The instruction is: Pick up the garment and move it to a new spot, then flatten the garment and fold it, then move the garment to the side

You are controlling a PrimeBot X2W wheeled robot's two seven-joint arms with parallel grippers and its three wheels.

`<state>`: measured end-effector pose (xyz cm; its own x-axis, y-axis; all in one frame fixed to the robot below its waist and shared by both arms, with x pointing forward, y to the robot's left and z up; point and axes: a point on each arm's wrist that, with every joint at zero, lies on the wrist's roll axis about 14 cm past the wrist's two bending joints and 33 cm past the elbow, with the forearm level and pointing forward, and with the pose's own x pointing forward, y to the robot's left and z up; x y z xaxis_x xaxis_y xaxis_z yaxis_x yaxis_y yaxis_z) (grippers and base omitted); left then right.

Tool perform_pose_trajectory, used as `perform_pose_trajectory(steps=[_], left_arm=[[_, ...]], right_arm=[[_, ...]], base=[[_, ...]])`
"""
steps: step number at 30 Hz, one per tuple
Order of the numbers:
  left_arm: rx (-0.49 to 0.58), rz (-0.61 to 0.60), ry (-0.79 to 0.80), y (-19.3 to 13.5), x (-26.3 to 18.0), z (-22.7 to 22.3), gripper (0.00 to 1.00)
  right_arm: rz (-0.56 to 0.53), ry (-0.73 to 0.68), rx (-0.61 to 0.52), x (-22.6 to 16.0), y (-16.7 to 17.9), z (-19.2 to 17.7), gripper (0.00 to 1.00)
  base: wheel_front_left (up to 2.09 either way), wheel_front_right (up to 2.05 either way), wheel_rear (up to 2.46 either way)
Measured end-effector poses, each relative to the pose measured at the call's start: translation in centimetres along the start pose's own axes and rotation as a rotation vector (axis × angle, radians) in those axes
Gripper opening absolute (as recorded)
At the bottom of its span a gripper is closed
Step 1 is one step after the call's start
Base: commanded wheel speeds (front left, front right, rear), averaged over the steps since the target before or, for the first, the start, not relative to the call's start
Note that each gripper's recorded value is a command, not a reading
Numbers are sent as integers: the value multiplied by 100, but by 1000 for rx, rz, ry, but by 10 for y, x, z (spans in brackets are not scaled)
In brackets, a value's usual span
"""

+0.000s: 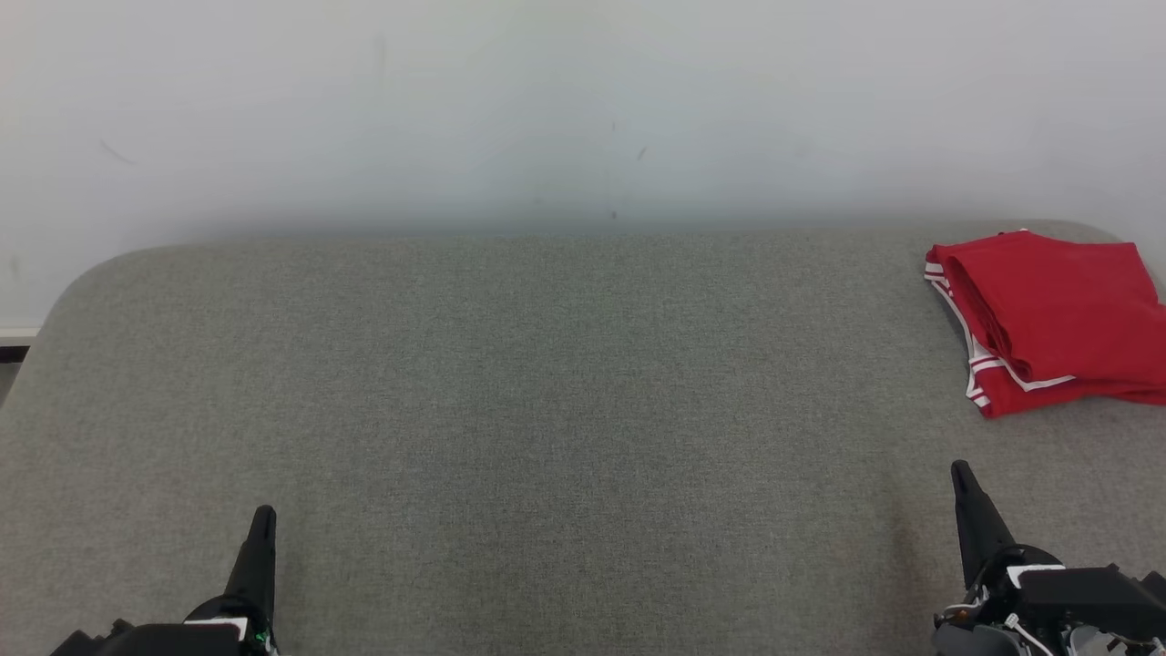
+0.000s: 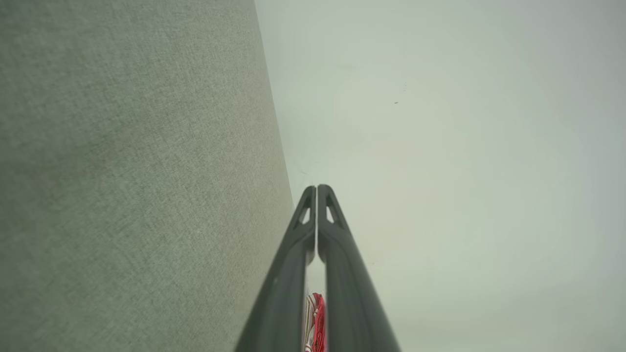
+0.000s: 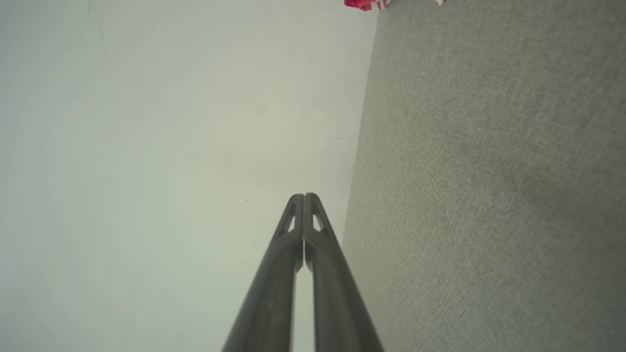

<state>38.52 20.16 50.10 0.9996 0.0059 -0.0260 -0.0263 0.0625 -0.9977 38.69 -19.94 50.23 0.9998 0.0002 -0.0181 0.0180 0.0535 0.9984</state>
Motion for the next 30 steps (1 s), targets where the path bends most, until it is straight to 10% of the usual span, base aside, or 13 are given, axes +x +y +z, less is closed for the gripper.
perform_pose_trajectory(steps=[30], left_arm=[[-63,-17,8,-4,3,-2,0]], right_arm=[[13,-1,56,1,3,1,0]], base=[[0,0,0]])
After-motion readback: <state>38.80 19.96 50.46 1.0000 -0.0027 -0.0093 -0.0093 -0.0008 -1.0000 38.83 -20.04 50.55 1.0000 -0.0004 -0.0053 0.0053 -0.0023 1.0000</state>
